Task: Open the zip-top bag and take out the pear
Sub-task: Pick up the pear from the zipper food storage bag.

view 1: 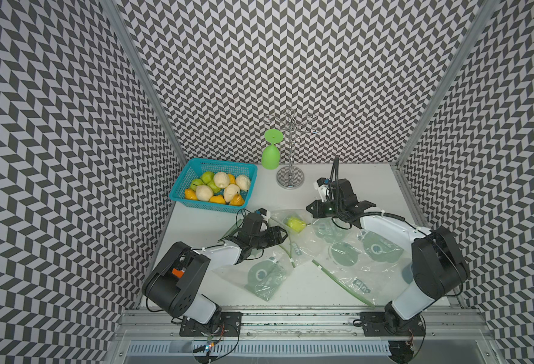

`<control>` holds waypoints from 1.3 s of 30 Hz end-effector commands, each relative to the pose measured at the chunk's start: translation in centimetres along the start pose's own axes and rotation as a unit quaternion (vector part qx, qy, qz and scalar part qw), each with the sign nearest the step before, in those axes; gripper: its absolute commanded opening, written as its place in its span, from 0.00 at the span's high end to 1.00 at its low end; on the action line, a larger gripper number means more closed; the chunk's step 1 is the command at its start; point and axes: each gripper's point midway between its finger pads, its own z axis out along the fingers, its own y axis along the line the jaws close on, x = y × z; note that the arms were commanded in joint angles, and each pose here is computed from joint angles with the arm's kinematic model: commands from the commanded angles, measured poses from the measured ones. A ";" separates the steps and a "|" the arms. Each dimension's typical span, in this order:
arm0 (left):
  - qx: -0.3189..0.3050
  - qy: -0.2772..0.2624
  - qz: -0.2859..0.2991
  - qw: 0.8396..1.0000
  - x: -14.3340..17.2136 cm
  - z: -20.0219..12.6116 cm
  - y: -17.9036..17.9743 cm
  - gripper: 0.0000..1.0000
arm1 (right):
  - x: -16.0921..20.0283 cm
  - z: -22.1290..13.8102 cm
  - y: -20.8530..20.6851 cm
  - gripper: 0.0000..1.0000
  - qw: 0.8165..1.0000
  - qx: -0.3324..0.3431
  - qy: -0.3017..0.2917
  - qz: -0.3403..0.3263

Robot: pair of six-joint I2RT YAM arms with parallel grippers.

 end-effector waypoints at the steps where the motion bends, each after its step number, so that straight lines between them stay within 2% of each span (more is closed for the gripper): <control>1: 0.000 -0.011 0.011 1.000 -0.6 -0.3 -0.3 0.38 | 0.4 1.3 0.5 1.00 1.000 -0.008 0.011 0.001; 3: -0.001 -0.011 0.009 1.000 -0.5 -0.2 -0.2 0.42 | 0.8 2.1 0.1 1.00 1.000 -0.008 0.016 0.006; 7: 0.000 -0.007 0.008 1.000 -0.6 0.3 -0.1 0.62 | 1.7 3.6 -0.9 1.00 1.000 -0.001 0.027 0.013; 9: -0.004 0.000 0.008 1.000 -0.5 0.9 0.2 0.65 | 2.0 4.2 -1.3 1.00 0.999 0.001 0.031 0.015; 12: -0.010 0.000 0.008 1.000 -0.9 1.8 0.6 0.58 | 2.9 4.9 -1.8 1.00 0.999 0.001 0.040 0.018; 15: -0.010 -0.003 0.014 1.000 -1.2 2.3 0.6 0.36 | 3.9 5.2 -2.3 1.00 0.999 0.000 0.047 0.022; 18: -0.003 -0.010 0.020 1.000 -1.8 2.7 0.2 0.24 | 5.2 5.7 -2.7 1.00 0.998 -0.002 0.059 0.026; 28: 0.005 -0.002 0.029 1.000 -1.9 3.5 -0.2 0.19 | 8.3 7.4 -3.0 1.00 0.996 -0.012 0.091 0.024; 36: -0.005 0.005 0.047 0.999 -2.0 3.2 -0.3 0.07 | 9.7 8.4 -2.1 1.00 0.994 -0.028 0.109 -0.007; 39: -0.008 0.006 0.049 0.999 -2.1 3.1 -0.1 0.06 | 10.3 8.7 -1.2 1.00 0.992 -0.046 0.118 -0.025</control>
